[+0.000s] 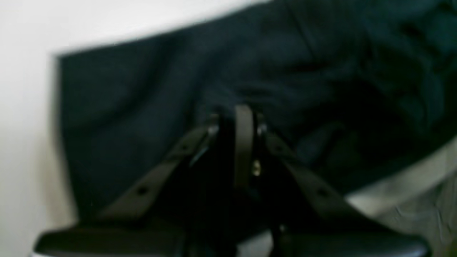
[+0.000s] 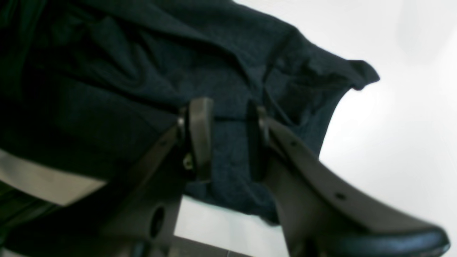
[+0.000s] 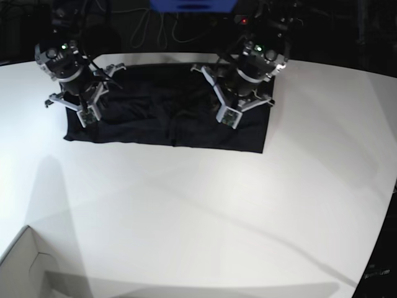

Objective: Layout the t-shirt on the table in an organized manner, then fold the t-shirt properly
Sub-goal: 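Release the strip and lift both grippers away from the folded shirt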

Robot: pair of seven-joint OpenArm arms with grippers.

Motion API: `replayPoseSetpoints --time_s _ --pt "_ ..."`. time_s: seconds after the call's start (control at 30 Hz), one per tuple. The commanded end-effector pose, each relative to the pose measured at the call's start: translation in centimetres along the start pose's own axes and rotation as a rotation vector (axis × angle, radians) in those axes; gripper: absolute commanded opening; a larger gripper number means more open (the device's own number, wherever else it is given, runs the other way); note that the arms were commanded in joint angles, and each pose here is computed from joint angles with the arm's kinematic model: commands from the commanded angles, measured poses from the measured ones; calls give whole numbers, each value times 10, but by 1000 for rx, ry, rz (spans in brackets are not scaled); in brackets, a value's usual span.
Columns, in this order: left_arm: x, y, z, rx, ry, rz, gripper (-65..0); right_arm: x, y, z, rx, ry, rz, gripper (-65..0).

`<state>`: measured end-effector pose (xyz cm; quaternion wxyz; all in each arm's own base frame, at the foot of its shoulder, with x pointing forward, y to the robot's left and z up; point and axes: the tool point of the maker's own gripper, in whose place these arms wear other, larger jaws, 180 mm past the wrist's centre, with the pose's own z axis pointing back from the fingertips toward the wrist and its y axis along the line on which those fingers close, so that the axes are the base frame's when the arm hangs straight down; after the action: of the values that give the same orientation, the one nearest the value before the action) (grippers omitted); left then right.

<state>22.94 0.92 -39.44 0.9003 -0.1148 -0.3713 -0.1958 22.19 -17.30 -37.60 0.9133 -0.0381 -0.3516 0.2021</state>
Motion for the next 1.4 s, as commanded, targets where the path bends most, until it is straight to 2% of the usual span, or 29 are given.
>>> replayPoseSetpoints --time_s 0.0,0.17,0.3,0.43,0.53,0.73,0.87,1.1,1.23,1.37 --pt "11 -7 2 -19 -41 0 -597 10 -11 5 -32 -41 1 -484" --pt "7 -49 12 -125 -43 -73 -597 5 -50 13 -139 -34 -49 -484" --pt "18 -84 39 -285 -104 -162 -597 4 -73 19 -203 -38 -80 -484" --pt "22 -85 49 -360 -122 -127 -598 2 -77 21 -215 -34 -87 -484" --pt "24 -54 48 -303 -127 -60 -598 0 -77 21 -215 -30 -87 -484" --pt "31 30 46 -100 -170 138 -598 -2 -75 21 -211 -24 -89 -484" --pt "28 40 37 -80 -158 163 -598 -3 -70 20 -203 -26 -106 -484" --pt "-3 -20 9 -248 -30 102 -598 -3 -70 19 -201 -26 -105 -484" --pt "-13 -60 11 -361 7 16 -598 -2 -71 20 -204 -27 -104 -483" --pt "-13 -84 19 -443 8 -78 -598 -2 -71 20 -206 -28 -105 -480"
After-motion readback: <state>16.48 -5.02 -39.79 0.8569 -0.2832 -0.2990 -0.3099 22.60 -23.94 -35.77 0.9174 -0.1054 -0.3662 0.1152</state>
